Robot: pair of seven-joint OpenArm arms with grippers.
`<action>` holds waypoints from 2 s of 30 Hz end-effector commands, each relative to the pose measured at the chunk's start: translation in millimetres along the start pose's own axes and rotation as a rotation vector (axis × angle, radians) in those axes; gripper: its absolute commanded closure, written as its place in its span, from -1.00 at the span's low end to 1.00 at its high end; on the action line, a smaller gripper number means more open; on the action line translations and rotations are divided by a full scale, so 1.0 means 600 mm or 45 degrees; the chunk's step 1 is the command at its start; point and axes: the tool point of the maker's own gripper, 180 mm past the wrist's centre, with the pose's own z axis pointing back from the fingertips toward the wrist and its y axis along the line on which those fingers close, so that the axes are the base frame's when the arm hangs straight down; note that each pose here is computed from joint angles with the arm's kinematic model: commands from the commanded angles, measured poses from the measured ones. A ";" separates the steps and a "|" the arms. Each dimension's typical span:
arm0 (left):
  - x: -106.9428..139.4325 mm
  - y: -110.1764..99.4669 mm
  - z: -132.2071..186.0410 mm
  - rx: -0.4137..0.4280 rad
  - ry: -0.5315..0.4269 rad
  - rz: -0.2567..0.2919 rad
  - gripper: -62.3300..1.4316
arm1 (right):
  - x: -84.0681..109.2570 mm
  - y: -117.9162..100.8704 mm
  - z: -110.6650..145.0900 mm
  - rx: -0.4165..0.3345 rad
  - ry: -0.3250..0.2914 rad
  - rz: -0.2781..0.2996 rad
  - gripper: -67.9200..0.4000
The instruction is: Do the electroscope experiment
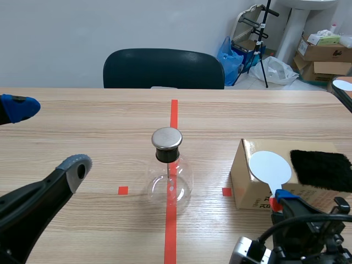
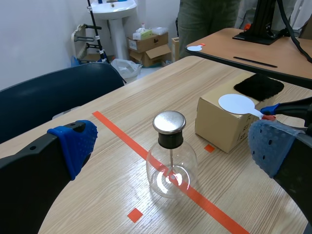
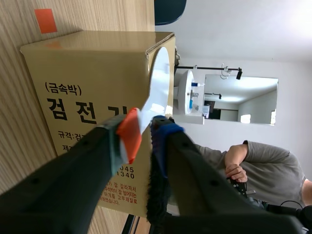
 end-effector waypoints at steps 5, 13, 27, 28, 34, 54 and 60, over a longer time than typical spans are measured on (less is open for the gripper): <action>0.012 0.000 -0.002 0.003 -0.038 0.006 -1.00 | 0.000 -0.014 -0.007 -0.042 0.001 -0.002 0.96; 0.012 0.000 -0.002 0.003 -0.038 0.006 -1.00 | -0.001 -0.015 -0.007 -0.042 0.002 -0.001 0.96; 0.011 0.000 -0.003 0.003 -0.030 0.006 -1.00 | -0.001 -0.015 -0.008 -0.042 0.002 -0.001 0.96; 0.011 0.000 -0.003 0.003 -0.030 0.006 -1.00 | -0.001 -0.015 -0.008 -0.042 0.002 -0.001 0.96; 0.011 0.000 -0.003 0.003 -0.030 0.006 -1.00 | -0.001 -0.015 -0.008 -0.042 0.002 -0.001 0.96; 0.011 0.000 -0.003 0.003 -0.031 0.006 -1.00 | -0.001 -0.015 -0.007 -0.042 0.003 -0.001 0.96; 0.011 0.000 -0.003 0.003 -0.031 0.006 -1.00 | -0.001 -0.014 -0.007 -0.041 0.002 -0.001 0.96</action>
